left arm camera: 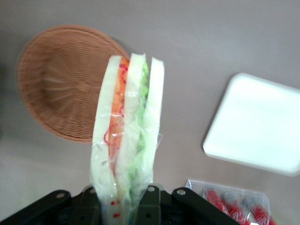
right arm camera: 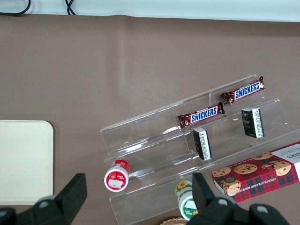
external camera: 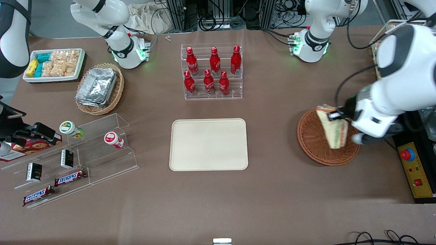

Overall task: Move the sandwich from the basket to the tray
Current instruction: 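Carry the held sandwich over to the cream tray, then lower the sandwich onto the tray and open the left gripper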

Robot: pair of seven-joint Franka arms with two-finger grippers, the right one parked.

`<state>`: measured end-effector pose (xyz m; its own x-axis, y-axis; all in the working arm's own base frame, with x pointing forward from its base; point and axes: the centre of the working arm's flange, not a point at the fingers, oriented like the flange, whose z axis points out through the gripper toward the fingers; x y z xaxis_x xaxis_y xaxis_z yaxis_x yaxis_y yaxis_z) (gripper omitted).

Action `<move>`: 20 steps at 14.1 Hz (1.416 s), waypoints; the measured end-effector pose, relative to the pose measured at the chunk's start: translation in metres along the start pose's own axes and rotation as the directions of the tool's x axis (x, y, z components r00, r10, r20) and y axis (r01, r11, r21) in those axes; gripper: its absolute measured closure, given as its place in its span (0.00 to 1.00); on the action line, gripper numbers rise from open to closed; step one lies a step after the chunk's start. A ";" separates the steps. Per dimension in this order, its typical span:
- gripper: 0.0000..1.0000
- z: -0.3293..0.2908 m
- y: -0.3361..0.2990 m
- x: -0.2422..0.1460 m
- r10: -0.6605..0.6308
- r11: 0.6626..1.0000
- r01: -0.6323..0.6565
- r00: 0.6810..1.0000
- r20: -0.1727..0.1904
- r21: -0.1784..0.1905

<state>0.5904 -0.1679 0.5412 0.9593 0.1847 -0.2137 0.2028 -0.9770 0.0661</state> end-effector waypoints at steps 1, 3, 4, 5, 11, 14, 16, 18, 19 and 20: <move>0.80 0.012 0.030 -0.011 0.059 0.998 -0.059 0.998 0.015 0.001; 0.80 0.044 0.085 -0.020 0.139 0.990 -0.139 0.990 0.019 -0.016; 0.80 0.064 0.108 -0.019 0.155 0.988 -0.154 0.988 0.012 -0.029; 0.80 0.086 0.128 -0.016 0.158 0.987 -0.158 0.987 0.008 -0.038; 0.80 0.236 0.225 -0.004 0.078 0.997 -0.079 0.995 -0.069 -0.010; 0.80 0.287 0.231 0.004 0.067 0.998 -0.067 0.997 -0.041 -0.002; 0.80 0.303 0.233 0.011 0.062 0.998 -0.063 0.997 -0.050 -0.019; 0.80 0.315 0.234 0.012 0.062 0.998 -0.063 0.997 -0.047 -0.021; 0.80 0.319 0.235 0.012 0.063 0.998 -0.064 0.997 -0.047 -0.023; 0.80 0.322 0.237 0.012 0.064 0.997 -0.066 0.997 -0.050 -0.026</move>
<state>0.5868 -0.4312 0.2405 0.9790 0.1265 -0.1600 0.1444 -0.9839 0.1056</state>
